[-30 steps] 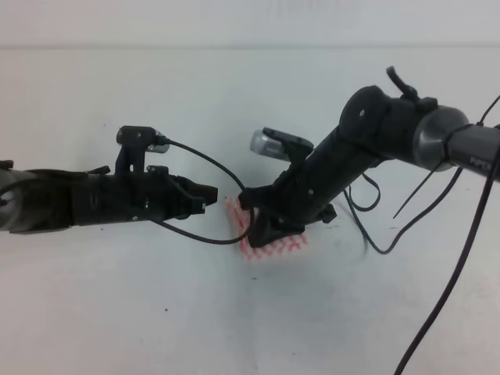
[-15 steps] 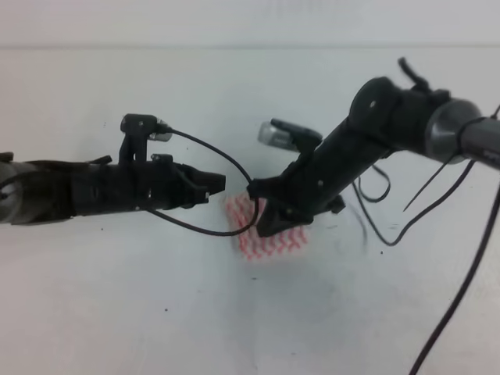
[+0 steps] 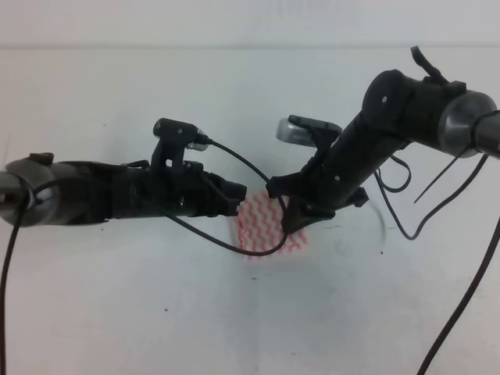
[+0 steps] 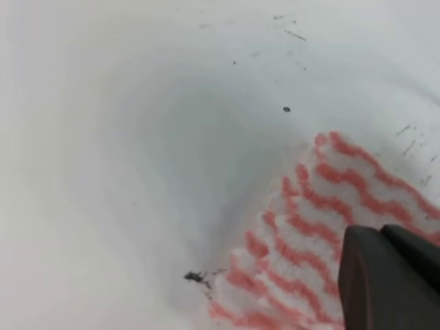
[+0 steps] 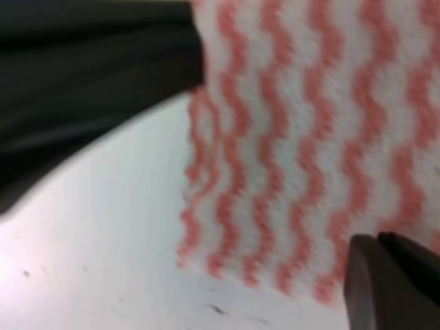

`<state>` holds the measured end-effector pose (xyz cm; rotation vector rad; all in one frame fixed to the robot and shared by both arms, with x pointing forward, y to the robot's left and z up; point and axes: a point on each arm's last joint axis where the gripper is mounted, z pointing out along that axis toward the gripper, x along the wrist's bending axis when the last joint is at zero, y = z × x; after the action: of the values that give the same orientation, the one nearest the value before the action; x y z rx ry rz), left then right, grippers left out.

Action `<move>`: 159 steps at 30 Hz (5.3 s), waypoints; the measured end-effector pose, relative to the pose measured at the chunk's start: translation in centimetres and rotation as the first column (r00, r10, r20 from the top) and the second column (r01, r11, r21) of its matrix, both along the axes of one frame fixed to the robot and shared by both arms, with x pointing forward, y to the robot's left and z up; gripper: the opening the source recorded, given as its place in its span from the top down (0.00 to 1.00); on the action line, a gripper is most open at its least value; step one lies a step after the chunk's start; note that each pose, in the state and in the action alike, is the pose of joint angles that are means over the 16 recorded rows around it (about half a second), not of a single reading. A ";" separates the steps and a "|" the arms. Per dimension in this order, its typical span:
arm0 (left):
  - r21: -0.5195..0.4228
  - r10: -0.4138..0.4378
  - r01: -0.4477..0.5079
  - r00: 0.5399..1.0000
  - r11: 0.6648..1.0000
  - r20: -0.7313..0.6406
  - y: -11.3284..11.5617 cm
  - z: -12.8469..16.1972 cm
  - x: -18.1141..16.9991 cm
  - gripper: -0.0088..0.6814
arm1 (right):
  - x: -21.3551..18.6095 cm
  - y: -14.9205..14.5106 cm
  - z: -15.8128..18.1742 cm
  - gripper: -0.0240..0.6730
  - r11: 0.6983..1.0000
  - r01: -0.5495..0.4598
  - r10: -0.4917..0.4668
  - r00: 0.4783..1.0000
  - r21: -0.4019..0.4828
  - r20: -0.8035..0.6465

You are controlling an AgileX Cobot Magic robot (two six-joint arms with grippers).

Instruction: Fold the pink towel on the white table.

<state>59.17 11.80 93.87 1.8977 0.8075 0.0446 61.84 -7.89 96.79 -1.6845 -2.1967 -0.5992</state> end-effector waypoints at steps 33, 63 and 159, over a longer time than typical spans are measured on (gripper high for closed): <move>0.013 -0.009 0.009 1.000 1.000 -0.002 -0.4 -0.1 -0.2 1.00 | -0.2 -0.5 -0.3 0.99 0.998 0.017 -0.020 0.999 -0.065 -0.033; -0.014 -0.077 0.075 0.988 0.997 -0.132 -2.0 -3.0 -1.2 0.99 | 0.0 -0.4 -1.7 0.99 0.997 0.016 -0.021 0.998 -0.073 -0.061; 0.199 -0.152 0.183 0.975 0.963 -0.164 -0.8 -1.4 -2.6 0.99 | 4.0 0.8 -1.1 0.99 0.992 0.127 -0.125 0.981 -0.002 0.147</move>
<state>56.55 11.01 92.51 2.1877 0.7612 -0.1199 65.89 -7.05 95.67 -1.8504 -2.2069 -0.7668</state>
